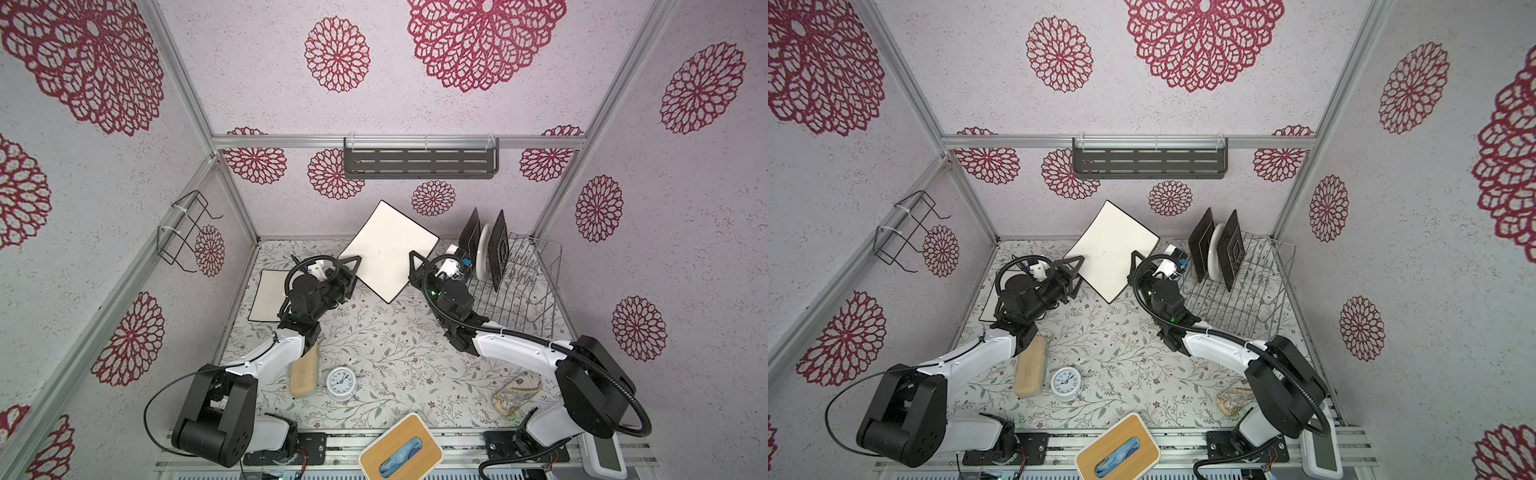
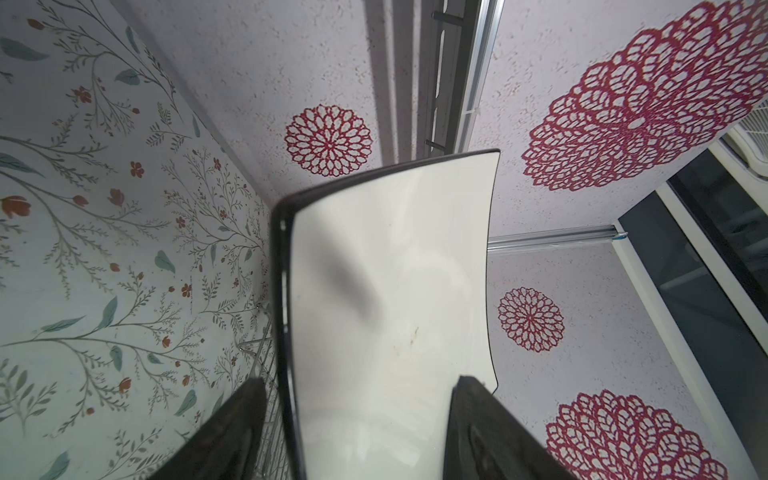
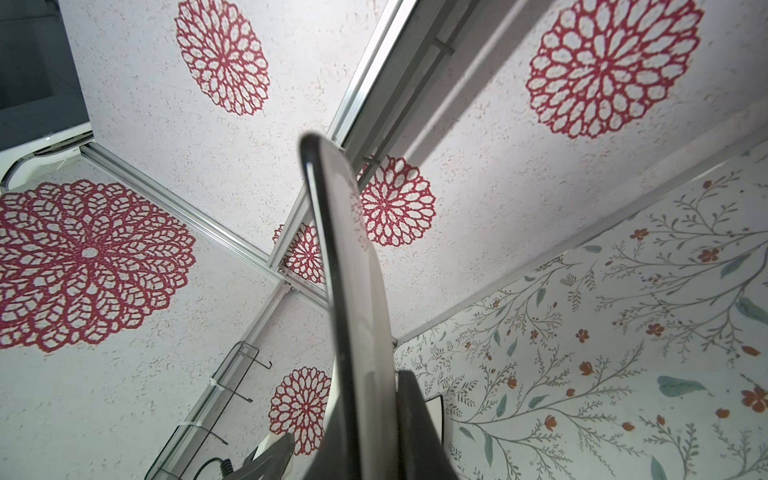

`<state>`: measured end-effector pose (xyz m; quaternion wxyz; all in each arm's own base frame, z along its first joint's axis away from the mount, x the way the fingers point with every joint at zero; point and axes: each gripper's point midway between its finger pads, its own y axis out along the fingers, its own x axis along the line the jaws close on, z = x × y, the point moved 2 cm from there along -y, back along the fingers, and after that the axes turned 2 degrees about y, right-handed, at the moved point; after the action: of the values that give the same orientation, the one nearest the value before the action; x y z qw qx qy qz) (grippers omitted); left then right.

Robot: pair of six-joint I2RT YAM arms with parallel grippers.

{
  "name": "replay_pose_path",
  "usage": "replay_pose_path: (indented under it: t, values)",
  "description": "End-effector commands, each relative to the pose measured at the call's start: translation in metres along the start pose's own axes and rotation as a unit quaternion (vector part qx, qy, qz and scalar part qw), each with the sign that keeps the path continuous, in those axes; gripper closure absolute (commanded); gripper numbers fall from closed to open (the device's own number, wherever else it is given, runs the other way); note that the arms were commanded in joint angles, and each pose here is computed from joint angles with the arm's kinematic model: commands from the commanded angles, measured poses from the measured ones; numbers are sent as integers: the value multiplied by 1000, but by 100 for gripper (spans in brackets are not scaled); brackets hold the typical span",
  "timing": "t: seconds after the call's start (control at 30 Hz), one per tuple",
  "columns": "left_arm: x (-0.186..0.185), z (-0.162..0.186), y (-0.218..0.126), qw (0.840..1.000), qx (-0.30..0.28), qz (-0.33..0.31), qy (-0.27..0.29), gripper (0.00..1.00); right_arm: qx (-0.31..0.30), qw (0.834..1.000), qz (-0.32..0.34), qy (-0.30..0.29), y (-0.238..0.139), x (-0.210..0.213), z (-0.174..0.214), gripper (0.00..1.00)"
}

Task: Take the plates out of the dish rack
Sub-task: 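Swing the plate toward the left gripper and grasp its edge with the left gripper, then open the right gripper off the white plate while the left gripper holds it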

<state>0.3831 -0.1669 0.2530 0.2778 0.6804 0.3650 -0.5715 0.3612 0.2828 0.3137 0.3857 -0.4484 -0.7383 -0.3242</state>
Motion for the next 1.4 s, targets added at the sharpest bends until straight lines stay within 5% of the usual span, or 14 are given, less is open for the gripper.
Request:
replay_pose_path:
  t: [0.0, 0.63, 1.0, 1.37]
  values:
    - [-18, 1, 3, 999, 5, 33, 8, 29, -80, 975, -169, 121, -14, 93, -63, 100]
    - [-10, 4, 6, 999, 12, 31, 3, 53, -43, 963, -180, 195, 2, 71, -55, 100]
    - [-11, 3, 7, 999, 12, 30, 5, 55, -27, 965, -182, 188, 8, 73, -49, 100]
    - [-11, 3, 7, 999, 11, 30, 5, 79, -18, 965, -181, 188, 8, 72, -48, 100]
